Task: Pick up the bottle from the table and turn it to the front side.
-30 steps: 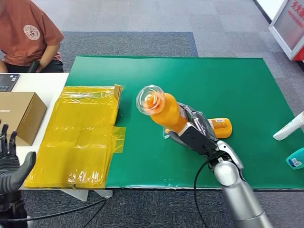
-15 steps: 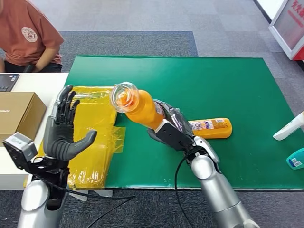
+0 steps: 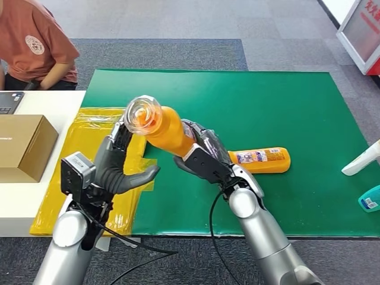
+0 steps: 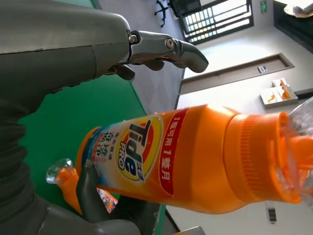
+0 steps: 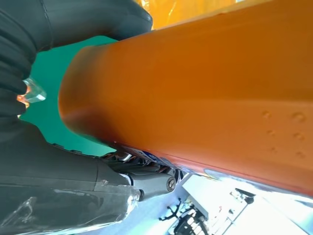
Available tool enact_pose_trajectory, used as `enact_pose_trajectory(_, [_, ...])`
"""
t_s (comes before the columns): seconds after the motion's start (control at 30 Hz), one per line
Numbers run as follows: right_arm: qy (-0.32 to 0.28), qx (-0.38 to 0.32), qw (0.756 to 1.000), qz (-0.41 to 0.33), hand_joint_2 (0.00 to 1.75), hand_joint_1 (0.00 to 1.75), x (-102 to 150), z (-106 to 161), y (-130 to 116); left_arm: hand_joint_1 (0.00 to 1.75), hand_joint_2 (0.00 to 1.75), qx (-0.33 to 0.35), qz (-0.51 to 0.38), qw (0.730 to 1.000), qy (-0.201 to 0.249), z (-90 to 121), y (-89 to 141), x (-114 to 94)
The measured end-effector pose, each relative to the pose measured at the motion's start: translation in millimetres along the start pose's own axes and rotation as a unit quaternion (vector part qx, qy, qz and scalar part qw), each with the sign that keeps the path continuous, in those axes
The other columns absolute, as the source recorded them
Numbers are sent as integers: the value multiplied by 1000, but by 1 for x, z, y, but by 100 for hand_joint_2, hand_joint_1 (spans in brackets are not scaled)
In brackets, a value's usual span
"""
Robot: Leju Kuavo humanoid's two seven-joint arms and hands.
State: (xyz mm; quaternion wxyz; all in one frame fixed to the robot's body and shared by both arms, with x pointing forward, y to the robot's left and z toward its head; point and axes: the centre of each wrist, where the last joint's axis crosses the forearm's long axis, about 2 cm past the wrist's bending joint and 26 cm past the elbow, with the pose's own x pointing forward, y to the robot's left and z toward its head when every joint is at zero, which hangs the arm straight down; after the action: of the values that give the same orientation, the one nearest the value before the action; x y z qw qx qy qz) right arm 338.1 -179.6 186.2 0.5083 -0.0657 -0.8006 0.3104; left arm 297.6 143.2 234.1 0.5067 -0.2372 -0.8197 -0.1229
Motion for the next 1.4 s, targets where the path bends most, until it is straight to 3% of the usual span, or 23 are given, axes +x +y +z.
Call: enact_pose_trajectory(1.4, [-50,33,998,1,175,175,27,-6,22,0,175,-1,-61,998,11,-11,4,-2])
